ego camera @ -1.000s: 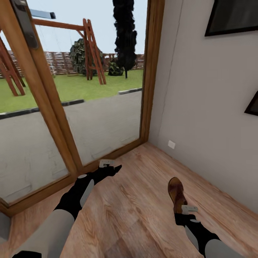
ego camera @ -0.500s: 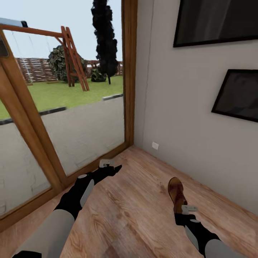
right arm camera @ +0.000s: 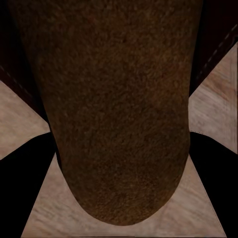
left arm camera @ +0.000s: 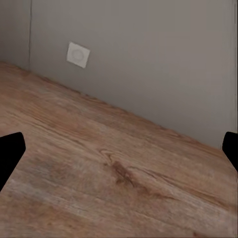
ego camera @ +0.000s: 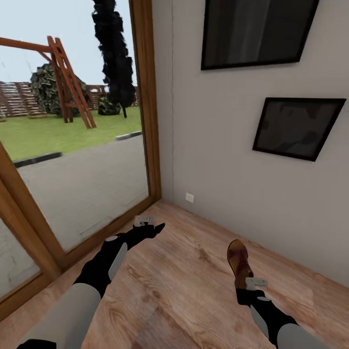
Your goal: Pick up the two gym shoes and the two sandals from the corridor floor and place them onto the hallstand (shoe rack) in the corridor, making sure they are on the rack and not on the floor. Arrange them so the two gym shoes are next to each other and the two sandals are next to each other.
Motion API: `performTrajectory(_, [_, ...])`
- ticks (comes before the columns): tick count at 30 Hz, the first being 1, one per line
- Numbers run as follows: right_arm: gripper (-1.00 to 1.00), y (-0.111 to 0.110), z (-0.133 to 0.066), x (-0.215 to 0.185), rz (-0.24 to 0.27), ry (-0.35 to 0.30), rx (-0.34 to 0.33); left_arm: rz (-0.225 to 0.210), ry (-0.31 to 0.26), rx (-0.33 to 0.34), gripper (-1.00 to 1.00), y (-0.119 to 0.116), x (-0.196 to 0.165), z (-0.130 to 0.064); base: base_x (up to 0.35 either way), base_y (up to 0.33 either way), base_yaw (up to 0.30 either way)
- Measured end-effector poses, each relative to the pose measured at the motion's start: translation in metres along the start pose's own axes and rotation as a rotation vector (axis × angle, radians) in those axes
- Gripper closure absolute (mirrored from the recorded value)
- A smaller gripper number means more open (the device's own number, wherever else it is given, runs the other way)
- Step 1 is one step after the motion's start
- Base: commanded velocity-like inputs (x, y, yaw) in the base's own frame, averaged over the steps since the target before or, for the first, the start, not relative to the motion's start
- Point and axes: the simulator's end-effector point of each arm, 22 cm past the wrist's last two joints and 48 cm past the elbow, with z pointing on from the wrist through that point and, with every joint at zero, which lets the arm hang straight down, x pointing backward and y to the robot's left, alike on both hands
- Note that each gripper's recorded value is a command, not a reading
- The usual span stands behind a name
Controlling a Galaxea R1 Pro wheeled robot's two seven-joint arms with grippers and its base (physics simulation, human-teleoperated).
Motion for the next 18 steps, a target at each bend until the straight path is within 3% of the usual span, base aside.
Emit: performTrajectory(18, [1.00,-0.0003,-0.0019,-0.0040,0.001,-0.008,0.000,0.004,-0.007,0.001,-1.00,-0.0018,-0.0041,-0.0019,0.000,0.000,-0.298])
